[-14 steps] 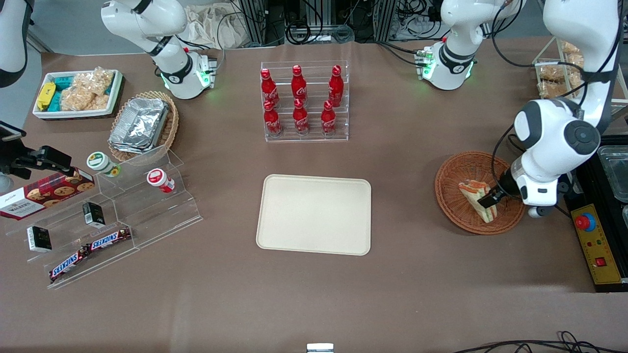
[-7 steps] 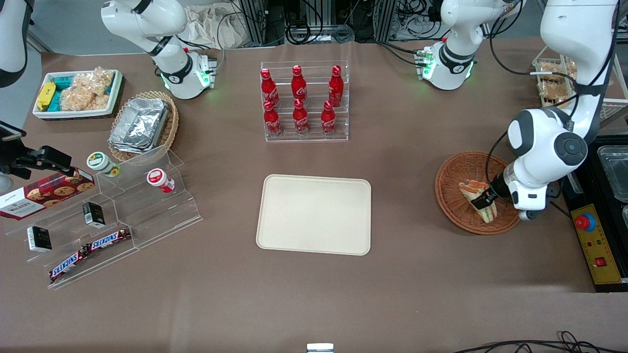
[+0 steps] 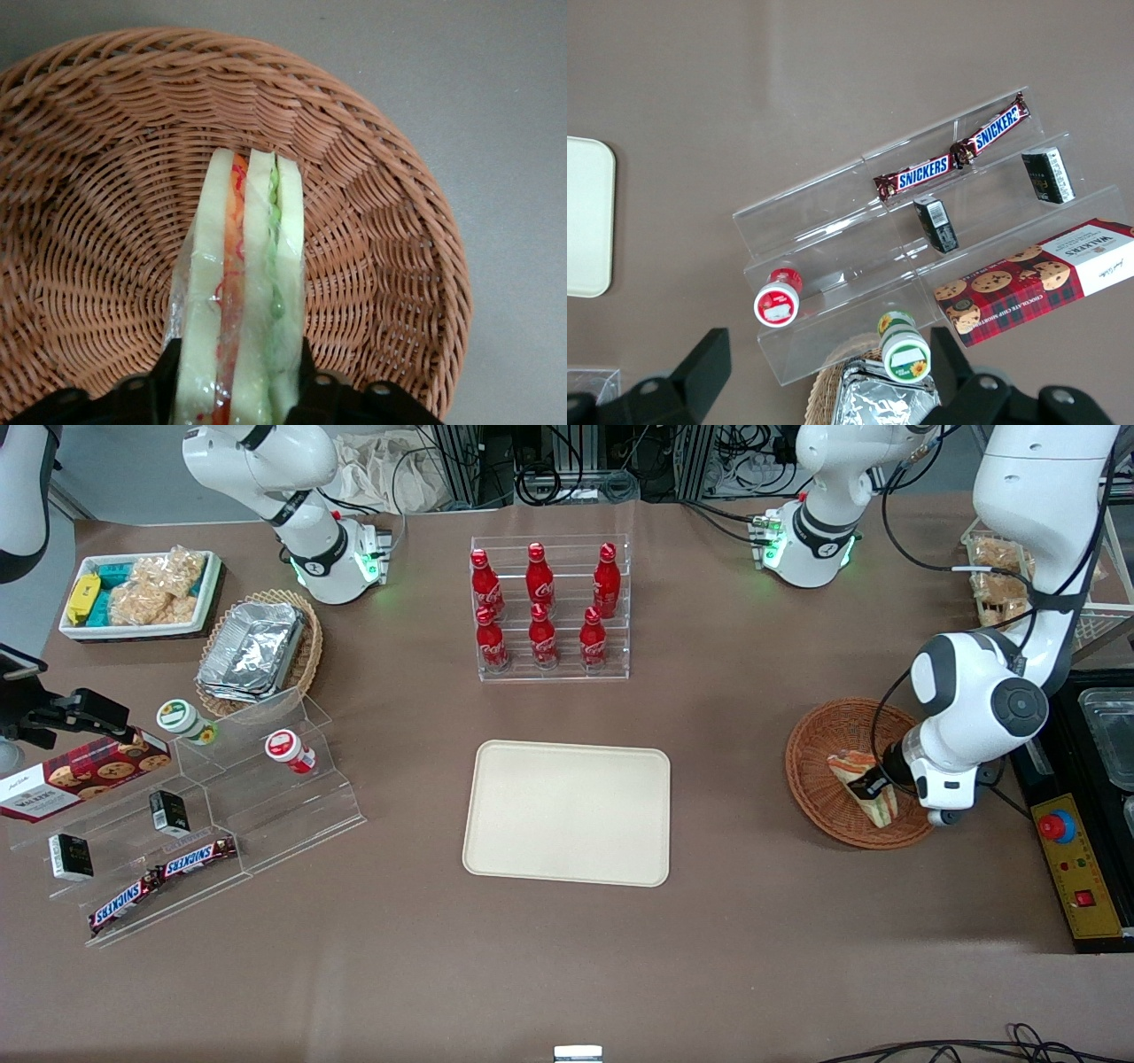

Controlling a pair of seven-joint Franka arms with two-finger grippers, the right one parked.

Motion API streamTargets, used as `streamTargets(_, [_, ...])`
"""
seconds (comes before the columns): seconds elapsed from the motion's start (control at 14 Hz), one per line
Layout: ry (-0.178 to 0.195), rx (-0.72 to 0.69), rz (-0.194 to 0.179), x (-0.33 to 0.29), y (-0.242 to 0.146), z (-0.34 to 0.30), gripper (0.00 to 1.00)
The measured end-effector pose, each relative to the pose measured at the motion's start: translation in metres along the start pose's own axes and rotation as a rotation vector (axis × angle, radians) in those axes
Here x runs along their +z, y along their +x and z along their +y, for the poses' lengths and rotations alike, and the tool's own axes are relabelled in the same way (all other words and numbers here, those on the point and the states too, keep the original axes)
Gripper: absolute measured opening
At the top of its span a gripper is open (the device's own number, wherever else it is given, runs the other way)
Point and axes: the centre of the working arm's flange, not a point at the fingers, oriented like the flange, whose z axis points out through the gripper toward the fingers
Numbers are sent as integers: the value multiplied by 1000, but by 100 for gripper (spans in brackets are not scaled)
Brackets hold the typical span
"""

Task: Place sandwich from basket to tray
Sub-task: 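Lift the sandwich out of the basket with the left gripper, then carry the sandwich with the left gripper over the beige tray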

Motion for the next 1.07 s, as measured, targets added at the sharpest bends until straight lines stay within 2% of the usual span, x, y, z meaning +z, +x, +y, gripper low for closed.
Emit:
streamTargets(0.07, [-2, 1, 3, -2, 1, 1, 41])
streamTargets(0.21, [-1, 3, 5, -10, 3, 3, 34])
streamTargets(0.36, [31, 24, -26, -34, 7, 9, 30])
streamTargets(0.5, [67, 61, -62, -78, 17, 21, 19])
streamTargets(0.64, [83, 108, -81, -130, 24, 37, 19])
streamTargets(0.79, [81, 166, -76, -176, 18, 63, 19])
streamTargets(1.07, [70, 328, -65, -219, -37, 141, 19])
